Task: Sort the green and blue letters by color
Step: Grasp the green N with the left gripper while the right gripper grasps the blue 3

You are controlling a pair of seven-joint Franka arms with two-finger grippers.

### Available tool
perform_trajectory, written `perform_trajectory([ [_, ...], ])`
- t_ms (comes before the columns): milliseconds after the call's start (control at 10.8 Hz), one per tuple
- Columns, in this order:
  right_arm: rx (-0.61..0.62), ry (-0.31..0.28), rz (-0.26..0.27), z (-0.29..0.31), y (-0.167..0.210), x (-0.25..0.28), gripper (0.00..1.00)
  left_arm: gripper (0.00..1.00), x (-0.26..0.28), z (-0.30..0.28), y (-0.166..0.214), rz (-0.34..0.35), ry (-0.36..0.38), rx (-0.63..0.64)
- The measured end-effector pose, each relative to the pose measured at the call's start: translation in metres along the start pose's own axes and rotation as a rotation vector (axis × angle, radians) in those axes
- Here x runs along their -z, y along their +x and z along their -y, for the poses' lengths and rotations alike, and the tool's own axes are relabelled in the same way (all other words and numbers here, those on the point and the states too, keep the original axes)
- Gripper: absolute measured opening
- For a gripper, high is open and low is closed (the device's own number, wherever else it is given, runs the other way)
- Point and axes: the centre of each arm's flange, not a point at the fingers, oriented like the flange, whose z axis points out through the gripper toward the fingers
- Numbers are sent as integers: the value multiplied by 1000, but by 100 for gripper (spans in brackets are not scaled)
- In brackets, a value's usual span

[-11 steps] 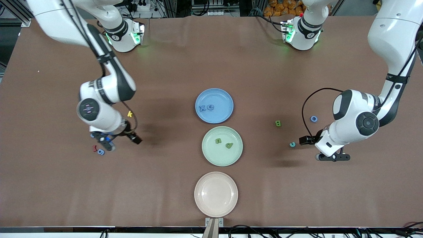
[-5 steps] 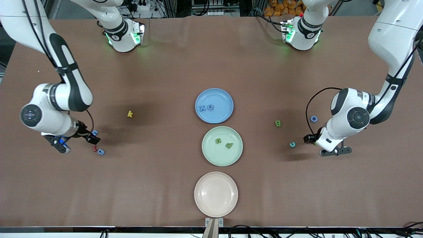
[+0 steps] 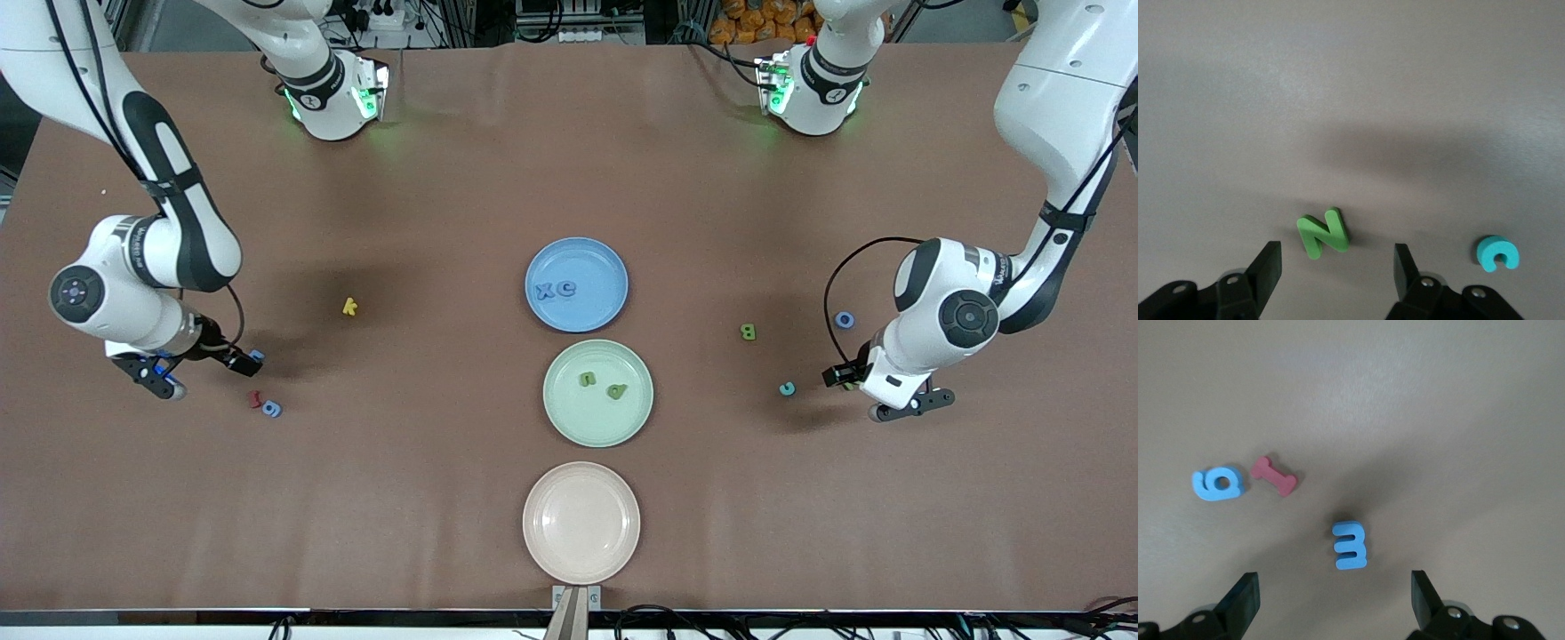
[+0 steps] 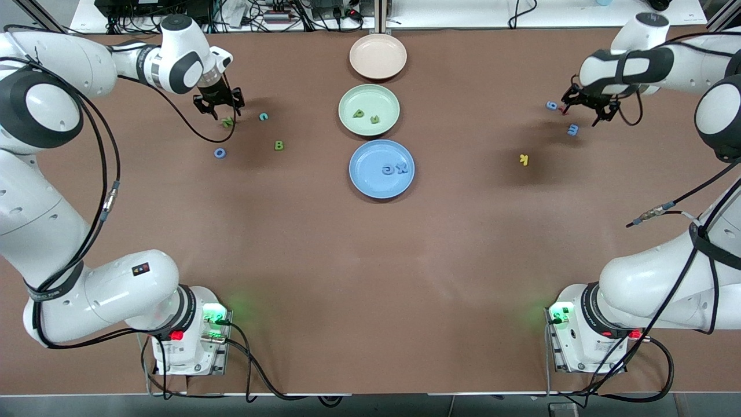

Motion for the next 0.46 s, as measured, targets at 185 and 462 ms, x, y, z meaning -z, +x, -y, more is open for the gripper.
perform_trajectory([
  [185, 2, 7, -5, -6, -15, -19, 100, 76, -7, 4, 0, 9, 1, 26],
  [462, -3, 18, -24, -9, -16, -24, 100, 74, -18, 8, 0, 10, -1, 32],
])
